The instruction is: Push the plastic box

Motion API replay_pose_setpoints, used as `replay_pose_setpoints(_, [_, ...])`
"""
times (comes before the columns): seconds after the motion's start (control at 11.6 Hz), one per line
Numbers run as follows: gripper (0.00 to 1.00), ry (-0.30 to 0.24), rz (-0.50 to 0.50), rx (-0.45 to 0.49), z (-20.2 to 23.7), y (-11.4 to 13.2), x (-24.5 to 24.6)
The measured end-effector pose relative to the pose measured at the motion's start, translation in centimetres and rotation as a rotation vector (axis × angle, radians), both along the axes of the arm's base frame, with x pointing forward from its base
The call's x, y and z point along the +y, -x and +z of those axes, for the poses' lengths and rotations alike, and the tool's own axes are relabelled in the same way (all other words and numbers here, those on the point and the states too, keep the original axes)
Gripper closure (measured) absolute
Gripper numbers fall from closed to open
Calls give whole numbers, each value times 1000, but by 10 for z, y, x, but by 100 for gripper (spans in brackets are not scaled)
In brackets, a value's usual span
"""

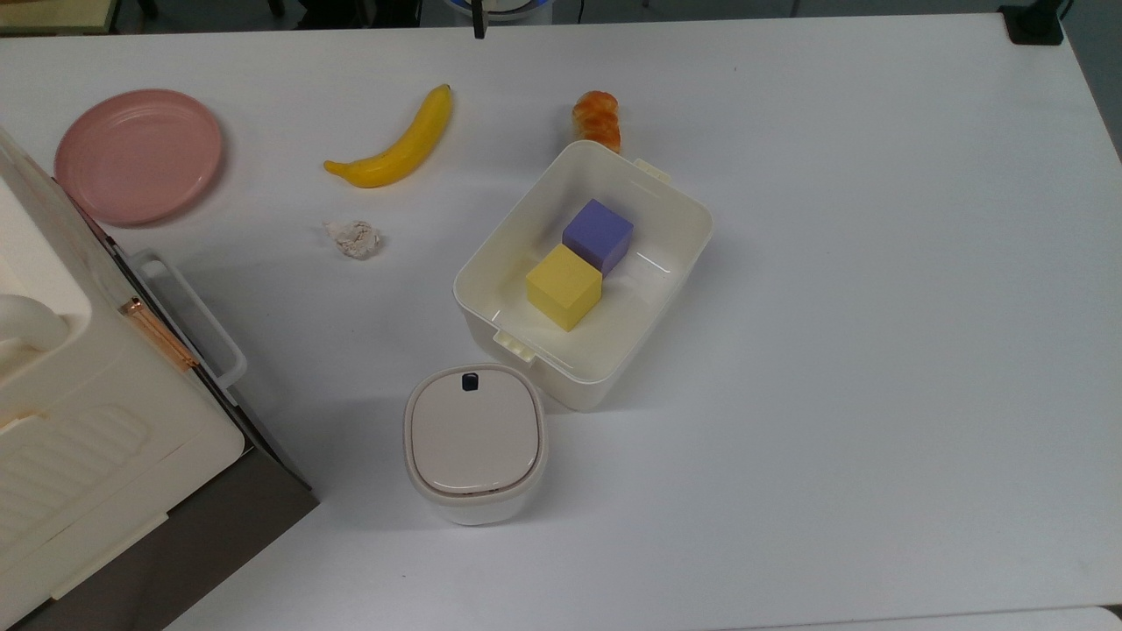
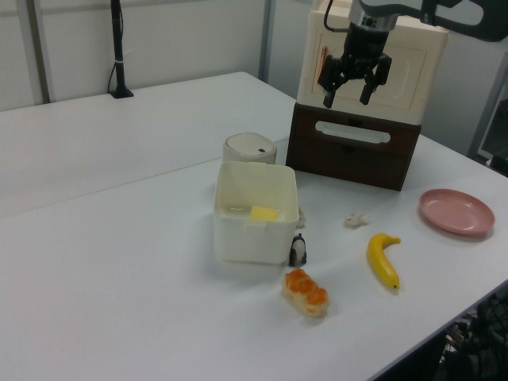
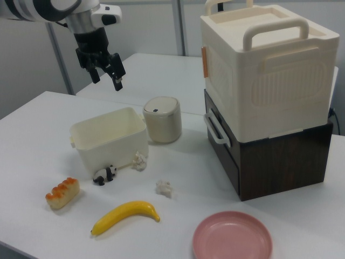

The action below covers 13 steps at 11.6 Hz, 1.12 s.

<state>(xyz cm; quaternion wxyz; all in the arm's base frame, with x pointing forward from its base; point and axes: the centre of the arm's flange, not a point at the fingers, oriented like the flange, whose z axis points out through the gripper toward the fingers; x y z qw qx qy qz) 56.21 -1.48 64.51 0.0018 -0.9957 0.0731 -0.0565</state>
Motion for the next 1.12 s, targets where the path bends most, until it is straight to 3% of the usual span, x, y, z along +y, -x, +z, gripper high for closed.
replay_pose_setpoints(0.86, [0,4,57,7,-3,0,9])
replay_pose_setpoints(1.12, [0,16,202,39,-19,-1,11])
